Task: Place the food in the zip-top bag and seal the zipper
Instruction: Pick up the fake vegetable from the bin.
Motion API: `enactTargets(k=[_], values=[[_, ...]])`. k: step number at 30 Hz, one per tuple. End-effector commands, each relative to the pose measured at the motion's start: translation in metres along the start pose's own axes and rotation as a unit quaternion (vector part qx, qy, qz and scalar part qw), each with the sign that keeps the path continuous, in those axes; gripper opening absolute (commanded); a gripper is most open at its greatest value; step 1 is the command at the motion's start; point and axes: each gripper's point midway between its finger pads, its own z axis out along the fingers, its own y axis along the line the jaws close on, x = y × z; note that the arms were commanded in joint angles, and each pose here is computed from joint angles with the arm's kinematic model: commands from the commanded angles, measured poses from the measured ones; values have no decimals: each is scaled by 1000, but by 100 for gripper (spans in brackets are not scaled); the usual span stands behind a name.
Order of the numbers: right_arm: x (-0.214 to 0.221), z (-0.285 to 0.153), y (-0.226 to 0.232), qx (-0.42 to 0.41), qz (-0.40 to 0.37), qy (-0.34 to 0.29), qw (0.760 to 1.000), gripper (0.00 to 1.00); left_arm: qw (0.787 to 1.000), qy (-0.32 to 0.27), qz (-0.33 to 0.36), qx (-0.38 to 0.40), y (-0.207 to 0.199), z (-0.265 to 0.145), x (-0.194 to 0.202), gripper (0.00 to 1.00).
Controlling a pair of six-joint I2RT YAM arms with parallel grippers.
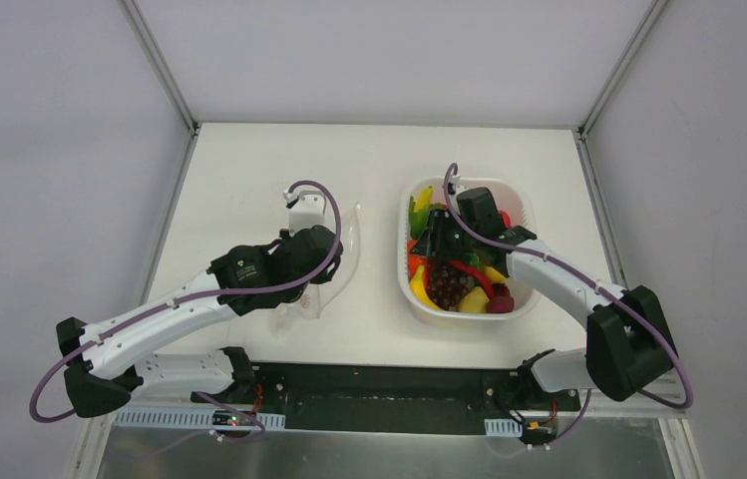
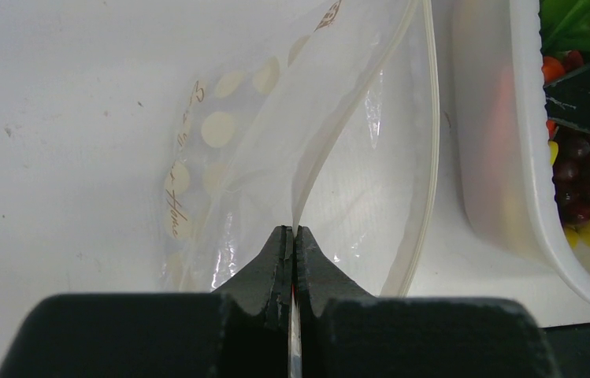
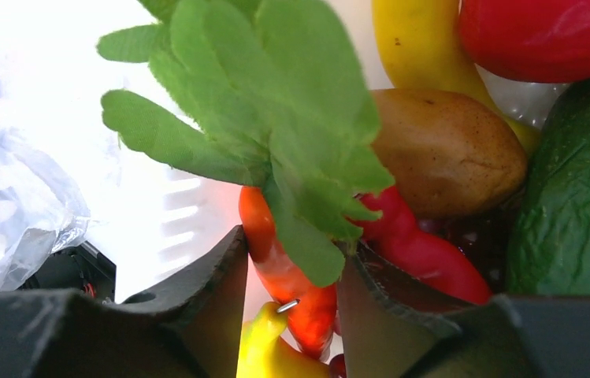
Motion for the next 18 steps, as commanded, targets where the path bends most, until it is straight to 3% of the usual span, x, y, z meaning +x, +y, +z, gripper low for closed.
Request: enactTargets(k=[1,9,18], values=[[-31,-23,16,-25,-24,-88,996,17,1000,2,10,8,-5,1,2,0],[-70,-77,-3,46,-33,-241,969,11,1000,-2,9,17,-9,0,-2,0],[-104,-135,23,-12,23,-374,927,6,999,4,1,38,-18,0,0,0]])
